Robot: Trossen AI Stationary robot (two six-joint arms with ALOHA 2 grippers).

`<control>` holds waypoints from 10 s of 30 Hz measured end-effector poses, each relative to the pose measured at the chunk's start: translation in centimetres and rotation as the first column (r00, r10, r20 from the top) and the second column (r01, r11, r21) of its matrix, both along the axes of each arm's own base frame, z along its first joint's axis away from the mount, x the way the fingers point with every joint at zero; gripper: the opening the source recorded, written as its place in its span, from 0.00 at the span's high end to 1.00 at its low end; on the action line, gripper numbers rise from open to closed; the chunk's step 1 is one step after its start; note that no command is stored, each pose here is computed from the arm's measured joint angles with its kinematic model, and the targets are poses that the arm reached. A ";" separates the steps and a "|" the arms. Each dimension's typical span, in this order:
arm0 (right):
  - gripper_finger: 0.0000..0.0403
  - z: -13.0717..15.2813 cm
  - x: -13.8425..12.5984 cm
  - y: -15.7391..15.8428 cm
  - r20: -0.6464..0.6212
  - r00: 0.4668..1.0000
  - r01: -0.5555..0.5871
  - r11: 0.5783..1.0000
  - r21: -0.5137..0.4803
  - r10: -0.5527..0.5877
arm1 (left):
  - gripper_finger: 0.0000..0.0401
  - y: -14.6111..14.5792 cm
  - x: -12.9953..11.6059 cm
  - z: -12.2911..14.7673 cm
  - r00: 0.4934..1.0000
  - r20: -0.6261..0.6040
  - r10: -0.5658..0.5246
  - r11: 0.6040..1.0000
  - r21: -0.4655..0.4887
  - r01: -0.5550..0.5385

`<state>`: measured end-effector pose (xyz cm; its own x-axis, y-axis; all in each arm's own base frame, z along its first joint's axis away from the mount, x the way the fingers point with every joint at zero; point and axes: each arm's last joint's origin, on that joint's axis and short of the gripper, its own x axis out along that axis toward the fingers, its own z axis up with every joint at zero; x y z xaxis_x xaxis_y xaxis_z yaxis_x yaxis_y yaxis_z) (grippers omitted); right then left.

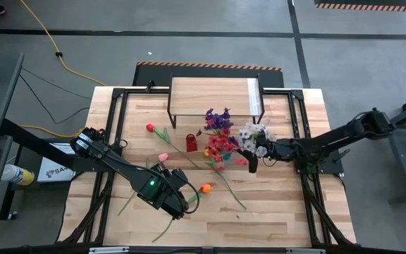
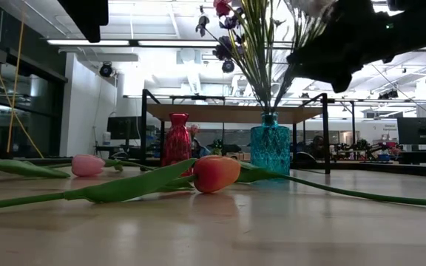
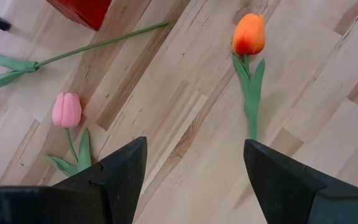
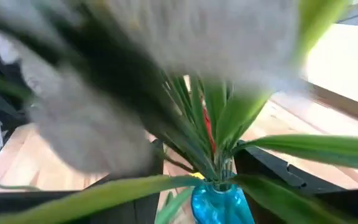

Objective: Pick and place flowers into a vace then onto a shelf
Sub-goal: Put the white flowers into the blue vase, then put the pink flower into the red vase

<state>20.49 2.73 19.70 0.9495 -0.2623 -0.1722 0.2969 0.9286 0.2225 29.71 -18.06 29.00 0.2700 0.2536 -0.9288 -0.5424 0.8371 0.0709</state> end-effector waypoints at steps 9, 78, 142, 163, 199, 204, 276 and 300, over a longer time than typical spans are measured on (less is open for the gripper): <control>0.51 1.0 -2.2 -0.3 -0.058 0.997 -0.043 0.999 0.010 0.044 | 0.26 0.0 0.0 0.0 1.000 -0.005 -0.017 1.000 0.005 0.017; 0.49 7.7 -9.7 0.5 0.485 0.625 -0.778 0.545 0.314 0.612 | 0.26 0.9 -2.0 -0.1 0.968 -0.251 0.022 0.999 0.030 -0.015; 0.49 12.4 -12.3 -0.4 0.836 0.305 -0.721 0.684 -0.111 0.457 | 0.26 2.2 -7.9 -13.3 0.766 -0.358 0.534 0.837 0.098 -0.538; 0.49 12.4 -12.3 -0.5 0.838 0.321 -0.710 0.698 -0.095 0.441 | 0.26 3.7 -9.8 -15.7 0.826 -0.312 0.469 0.867 -0.014 -0.498; 0.49 12.2 -12.0 -0.5 0.833 0.363 -0.693 0.718 -0.058 0.417 | 0.92 4.1 -10.5 -10.2 0.848 -0.173 0.501 0.790 -0.308 -0.530; 0.49 12.2 -11.9 -0.5 0.828 0.365 -0.699 0.713 -0.060 0.426 | 0.92 3.9 -10.6 -6.0 0.863 -0.027 0.504 0.816 -0.312 -0.486; 0.49 12.0 -11.9 -0.3 0.802 0.362 -0.697 0.709 -0.107 0.476 | 0.92 14.2 -2.4 -3.7 0.079 0.963 0.259 0.481 -0.057 -0.875; 0.49 12.0 -11.8 -0.3 0.797 0.365 -0.695 0.710 -0.111 0.482 | 0.92 14.8 -1.3 -5.3 0.138 0.945 0.295 0.470 -0.018 -0.883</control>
